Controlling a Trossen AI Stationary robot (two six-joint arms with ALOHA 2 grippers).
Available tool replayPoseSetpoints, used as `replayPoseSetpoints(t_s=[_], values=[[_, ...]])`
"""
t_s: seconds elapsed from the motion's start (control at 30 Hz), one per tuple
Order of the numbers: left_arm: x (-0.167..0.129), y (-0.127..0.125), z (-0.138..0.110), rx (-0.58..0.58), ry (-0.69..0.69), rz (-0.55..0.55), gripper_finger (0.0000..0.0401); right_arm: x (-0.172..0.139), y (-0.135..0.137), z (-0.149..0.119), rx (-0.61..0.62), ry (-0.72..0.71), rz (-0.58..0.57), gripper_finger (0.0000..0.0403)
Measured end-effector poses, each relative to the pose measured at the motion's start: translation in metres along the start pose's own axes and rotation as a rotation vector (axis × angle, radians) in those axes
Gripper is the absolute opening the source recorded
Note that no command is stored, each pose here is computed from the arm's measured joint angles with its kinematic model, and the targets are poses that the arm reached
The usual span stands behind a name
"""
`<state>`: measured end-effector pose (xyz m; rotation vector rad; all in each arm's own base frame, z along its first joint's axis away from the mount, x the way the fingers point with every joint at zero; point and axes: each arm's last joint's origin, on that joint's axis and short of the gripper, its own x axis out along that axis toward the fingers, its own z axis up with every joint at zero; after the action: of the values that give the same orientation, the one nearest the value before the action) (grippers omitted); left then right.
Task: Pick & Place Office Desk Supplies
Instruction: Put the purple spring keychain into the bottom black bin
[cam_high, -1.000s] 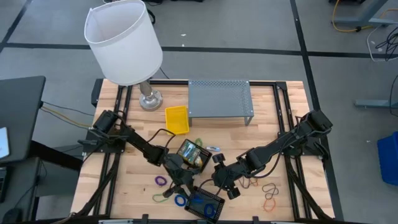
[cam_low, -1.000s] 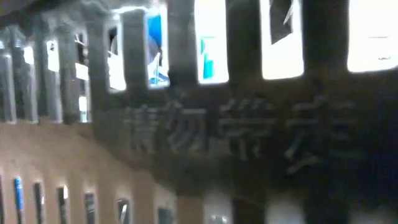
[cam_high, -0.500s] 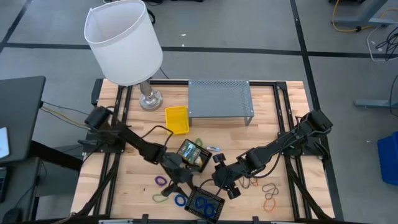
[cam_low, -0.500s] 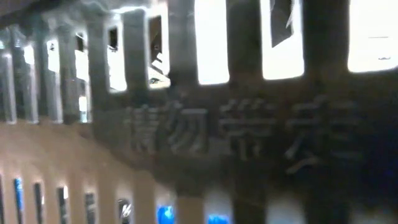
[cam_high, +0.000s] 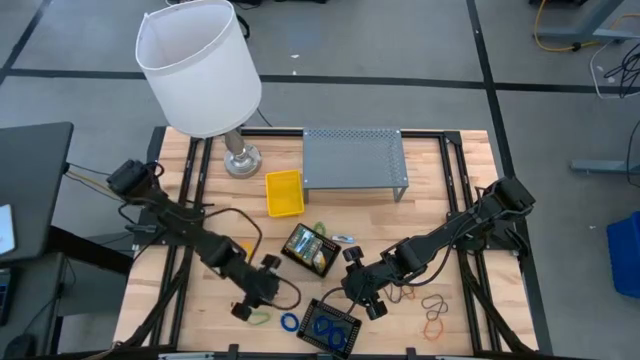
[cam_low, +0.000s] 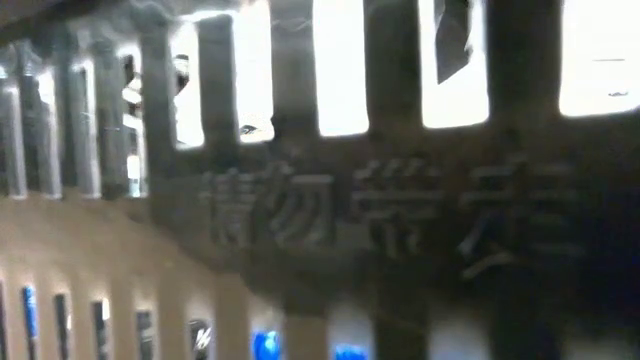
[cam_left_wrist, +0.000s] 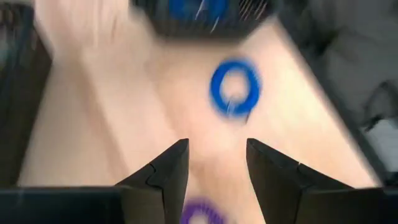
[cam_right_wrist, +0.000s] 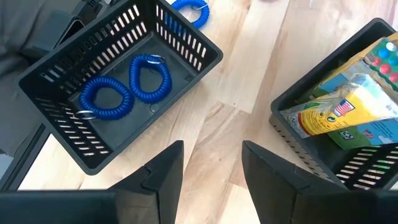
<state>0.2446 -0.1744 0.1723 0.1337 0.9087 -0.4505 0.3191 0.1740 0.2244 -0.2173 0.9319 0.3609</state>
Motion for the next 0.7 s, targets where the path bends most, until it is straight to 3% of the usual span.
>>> replayPoseSetpoints(t_s=[0.2,0.5,0.6,0.7], values=[[0.016,-0.003,-0.022,-0.049,0.17,0.128,0.0167,0.0,0.0,0.0,-0.003,-0.001,-0.013,0.0169],[0.034,0.001,-0.043,-0.095,0.346,0.199,0.0161,0.0,0.0,0.0,-0.003,0.0,-0.014,0.0169],[0.037,0.001,-0.045,-0.093,0.36,0.204,0.0138,0.0,0.0,0.0,-0.001,0.001,-0.014,0.0169],[0.037,-0.001,-0.045,-0.084,0.357,0.196,0.0083,0.0,0.0,0.0,0.0,0.001,-0.014,0.0169]])
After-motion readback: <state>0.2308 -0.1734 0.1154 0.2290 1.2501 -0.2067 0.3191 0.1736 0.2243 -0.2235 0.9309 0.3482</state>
